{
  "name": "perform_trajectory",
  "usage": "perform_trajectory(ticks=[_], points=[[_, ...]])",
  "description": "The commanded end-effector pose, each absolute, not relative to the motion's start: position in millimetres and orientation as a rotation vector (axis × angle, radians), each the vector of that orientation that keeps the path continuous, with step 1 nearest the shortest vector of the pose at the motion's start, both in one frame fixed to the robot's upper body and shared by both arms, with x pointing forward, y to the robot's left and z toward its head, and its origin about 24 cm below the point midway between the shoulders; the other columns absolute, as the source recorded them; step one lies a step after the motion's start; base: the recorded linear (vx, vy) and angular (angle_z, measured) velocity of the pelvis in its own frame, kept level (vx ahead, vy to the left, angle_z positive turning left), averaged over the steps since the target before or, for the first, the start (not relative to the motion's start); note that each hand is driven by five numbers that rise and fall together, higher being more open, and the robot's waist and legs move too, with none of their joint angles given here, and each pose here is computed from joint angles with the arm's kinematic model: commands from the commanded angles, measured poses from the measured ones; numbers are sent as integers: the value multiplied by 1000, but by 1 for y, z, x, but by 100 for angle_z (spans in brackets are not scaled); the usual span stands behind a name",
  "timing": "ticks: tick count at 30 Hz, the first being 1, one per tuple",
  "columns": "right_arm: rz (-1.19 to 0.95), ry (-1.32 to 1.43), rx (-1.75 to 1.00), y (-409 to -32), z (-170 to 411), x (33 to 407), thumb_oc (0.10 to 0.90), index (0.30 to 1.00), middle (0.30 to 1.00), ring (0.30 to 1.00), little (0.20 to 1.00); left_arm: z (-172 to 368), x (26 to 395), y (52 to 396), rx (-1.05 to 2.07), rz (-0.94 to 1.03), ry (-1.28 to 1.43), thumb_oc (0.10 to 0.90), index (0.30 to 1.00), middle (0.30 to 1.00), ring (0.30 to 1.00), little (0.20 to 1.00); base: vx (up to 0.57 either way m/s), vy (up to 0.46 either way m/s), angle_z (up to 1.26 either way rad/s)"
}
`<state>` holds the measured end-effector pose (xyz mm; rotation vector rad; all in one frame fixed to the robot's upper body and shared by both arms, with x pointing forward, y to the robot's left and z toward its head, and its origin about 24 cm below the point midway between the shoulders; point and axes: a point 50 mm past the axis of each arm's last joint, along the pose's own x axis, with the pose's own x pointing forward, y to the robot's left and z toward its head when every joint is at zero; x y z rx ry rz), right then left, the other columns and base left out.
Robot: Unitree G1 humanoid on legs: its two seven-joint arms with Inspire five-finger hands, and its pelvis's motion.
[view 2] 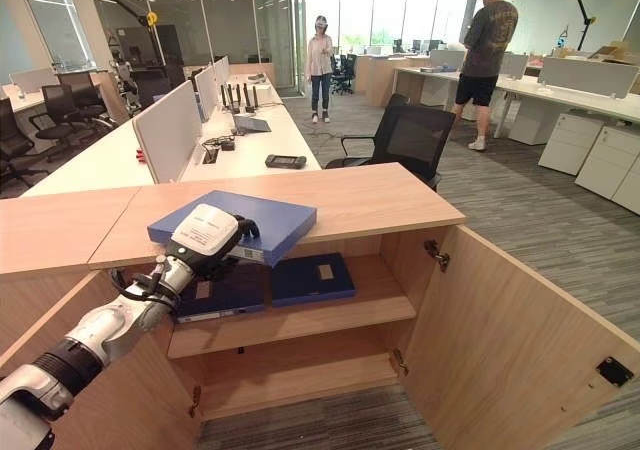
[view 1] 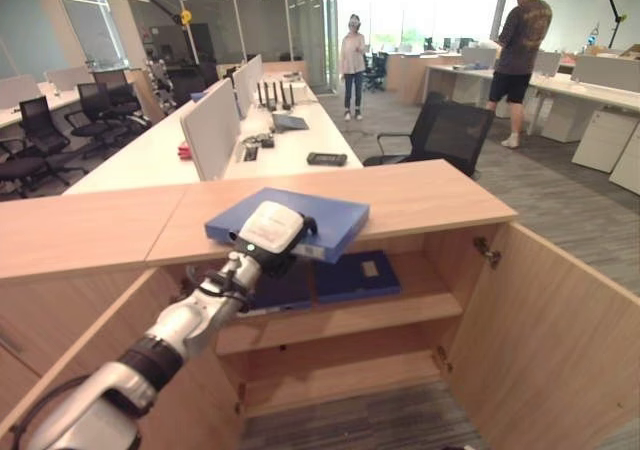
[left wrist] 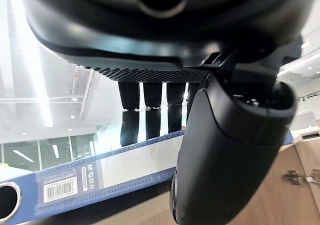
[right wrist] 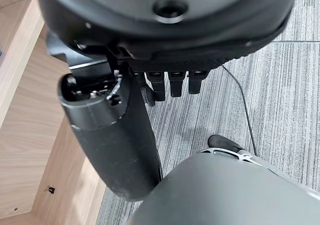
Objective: Put the empty folder in the office cabinet
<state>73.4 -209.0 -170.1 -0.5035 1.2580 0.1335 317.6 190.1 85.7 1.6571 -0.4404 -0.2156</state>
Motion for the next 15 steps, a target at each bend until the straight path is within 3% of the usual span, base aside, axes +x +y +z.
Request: perform_trajectory(ticks=[1, 9, 15], points=[[220, 1237, -535, -192, -172, 77, 800, 900, 900, 900, 900, 119, 341, 222, 1731, -17, -380, 400, 300, 300, 300, 300, 0, 0, 0], [217, 1237, -521, -187, -173, 75, 800, 900, 900, 900, 900, 148, 327, 196, 1555, 21, -603, 400, 300, 300, 300, 300, 0, 0, 0], [186, 1254, -490, -185, -174, 72, 800, 900, 900, 900, 900, 176, 276, 159, 1174, -73, -840, 400, 300, 300, 300, 300, 1, 1, 1]])
